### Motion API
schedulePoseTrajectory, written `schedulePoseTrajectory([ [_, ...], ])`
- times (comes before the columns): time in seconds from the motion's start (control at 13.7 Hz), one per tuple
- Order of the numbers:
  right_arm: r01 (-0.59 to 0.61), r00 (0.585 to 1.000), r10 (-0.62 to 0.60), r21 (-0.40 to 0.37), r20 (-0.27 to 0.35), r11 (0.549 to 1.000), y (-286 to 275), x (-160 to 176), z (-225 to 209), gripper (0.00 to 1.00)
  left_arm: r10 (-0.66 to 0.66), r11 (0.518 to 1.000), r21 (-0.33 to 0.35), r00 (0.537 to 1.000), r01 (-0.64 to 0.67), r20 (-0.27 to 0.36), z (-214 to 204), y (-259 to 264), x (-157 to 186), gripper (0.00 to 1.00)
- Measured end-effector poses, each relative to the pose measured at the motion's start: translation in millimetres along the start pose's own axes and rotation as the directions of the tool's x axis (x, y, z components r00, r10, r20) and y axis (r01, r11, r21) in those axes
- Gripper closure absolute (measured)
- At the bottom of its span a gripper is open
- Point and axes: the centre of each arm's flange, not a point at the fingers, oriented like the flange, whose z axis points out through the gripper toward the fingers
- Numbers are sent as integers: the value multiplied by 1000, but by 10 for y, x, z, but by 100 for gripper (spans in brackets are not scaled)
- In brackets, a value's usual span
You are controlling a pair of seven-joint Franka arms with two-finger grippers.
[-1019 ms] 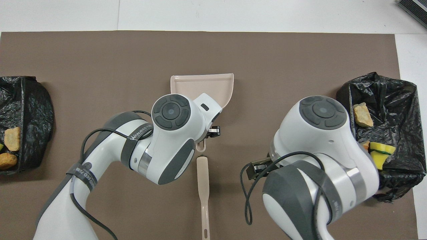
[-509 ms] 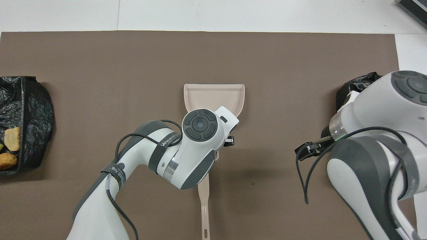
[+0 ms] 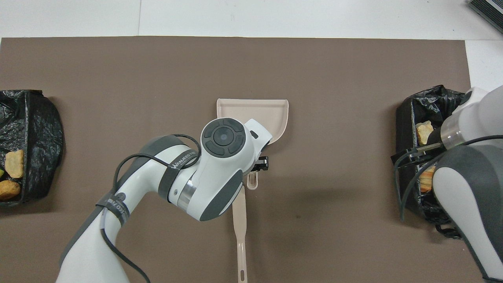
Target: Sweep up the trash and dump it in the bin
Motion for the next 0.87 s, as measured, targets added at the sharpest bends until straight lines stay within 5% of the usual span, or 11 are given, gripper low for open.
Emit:
schedulePoseTrajectory([
  [0.29, -94, 995, 94, 6, -46, 996, 511, -50, -210, 0, -25, 1000, 3, 999, 24, 44, -415, -1192, 409, 0],
  [0.58, -118, 992, 118, 2, -49, 993, 638, -114, -387, 0, 22, 999, 44, 996, -26, 83, -268, -2325, 580, 0],
  [0.87, -140, 989, 140, 5, -55, 990, 760, -143, -417, 0, 82, 996, 17, 992, -84, 98, -270, -3155, 606, 0],
])
